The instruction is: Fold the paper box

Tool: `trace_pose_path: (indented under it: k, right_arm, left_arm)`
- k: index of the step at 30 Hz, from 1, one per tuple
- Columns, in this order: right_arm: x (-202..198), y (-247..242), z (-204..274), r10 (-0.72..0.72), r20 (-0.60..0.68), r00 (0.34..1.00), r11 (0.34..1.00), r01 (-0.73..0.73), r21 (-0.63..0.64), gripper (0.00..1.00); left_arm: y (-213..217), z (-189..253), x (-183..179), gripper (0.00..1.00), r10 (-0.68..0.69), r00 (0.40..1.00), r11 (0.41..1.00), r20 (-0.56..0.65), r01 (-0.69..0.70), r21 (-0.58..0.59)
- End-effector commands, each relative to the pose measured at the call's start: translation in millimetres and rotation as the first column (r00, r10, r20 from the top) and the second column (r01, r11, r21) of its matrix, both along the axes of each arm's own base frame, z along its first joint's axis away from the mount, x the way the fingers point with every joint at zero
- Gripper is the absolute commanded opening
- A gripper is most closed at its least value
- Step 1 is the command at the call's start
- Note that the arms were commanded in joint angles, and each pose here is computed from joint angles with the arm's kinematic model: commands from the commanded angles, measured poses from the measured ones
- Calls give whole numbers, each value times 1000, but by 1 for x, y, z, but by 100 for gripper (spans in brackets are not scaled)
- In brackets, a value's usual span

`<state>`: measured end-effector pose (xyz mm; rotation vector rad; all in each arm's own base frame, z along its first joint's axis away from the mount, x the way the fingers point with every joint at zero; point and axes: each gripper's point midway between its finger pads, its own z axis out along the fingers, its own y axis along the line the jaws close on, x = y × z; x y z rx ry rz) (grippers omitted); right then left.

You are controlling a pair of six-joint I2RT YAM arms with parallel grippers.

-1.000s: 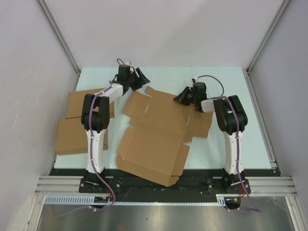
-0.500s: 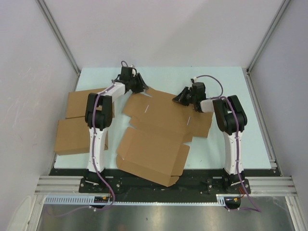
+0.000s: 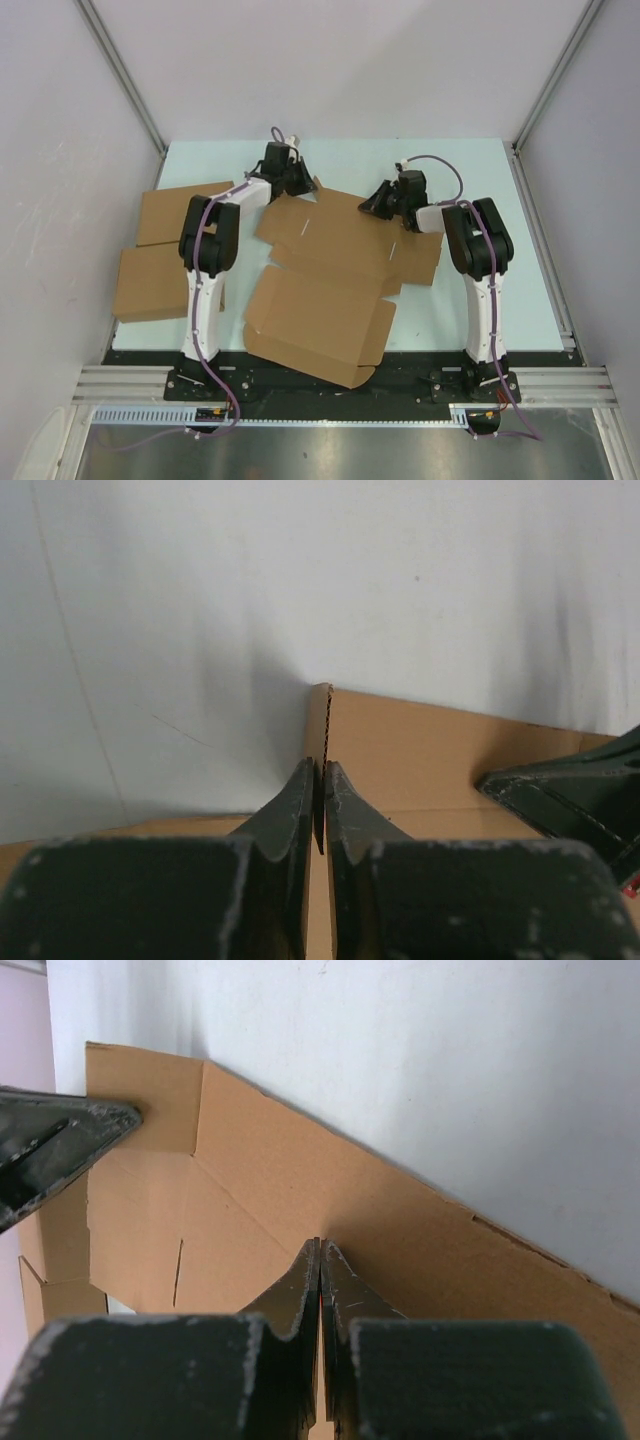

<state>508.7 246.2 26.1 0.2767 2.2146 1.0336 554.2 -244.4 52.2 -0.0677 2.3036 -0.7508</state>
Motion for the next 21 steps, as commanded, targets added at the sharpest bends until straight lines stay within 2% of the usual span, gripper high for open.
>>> trace_pose_path:
  k: [1, 9, 13, 21]
  right_arm:
    - [-9, 1, -5, 11, -37, 999, 999, -13, -51, 0]
    - [-14, 3, -12, 18, -56, 998, 997, -22, -74, 0]
    - [-13, 2, -9, 16, -49, 999, 997, -20, -71, 0]
    - [-15, 1, -8, 18, -55, 998, 996, -23, -85, 0]
  left_arm:
    - [-41, 64, -14, 10, -141, 968, 989, 208, 146, -7]
    - [-51, 44, -34, 17, -220, 950, 949, 221, 156, 275]
    - [-53, 29, -39, 18, -251, 944, 876, 213, 128, 466]
    - [-61, -12, -50, 18, -280, 953, 768, 116, 150, 623]
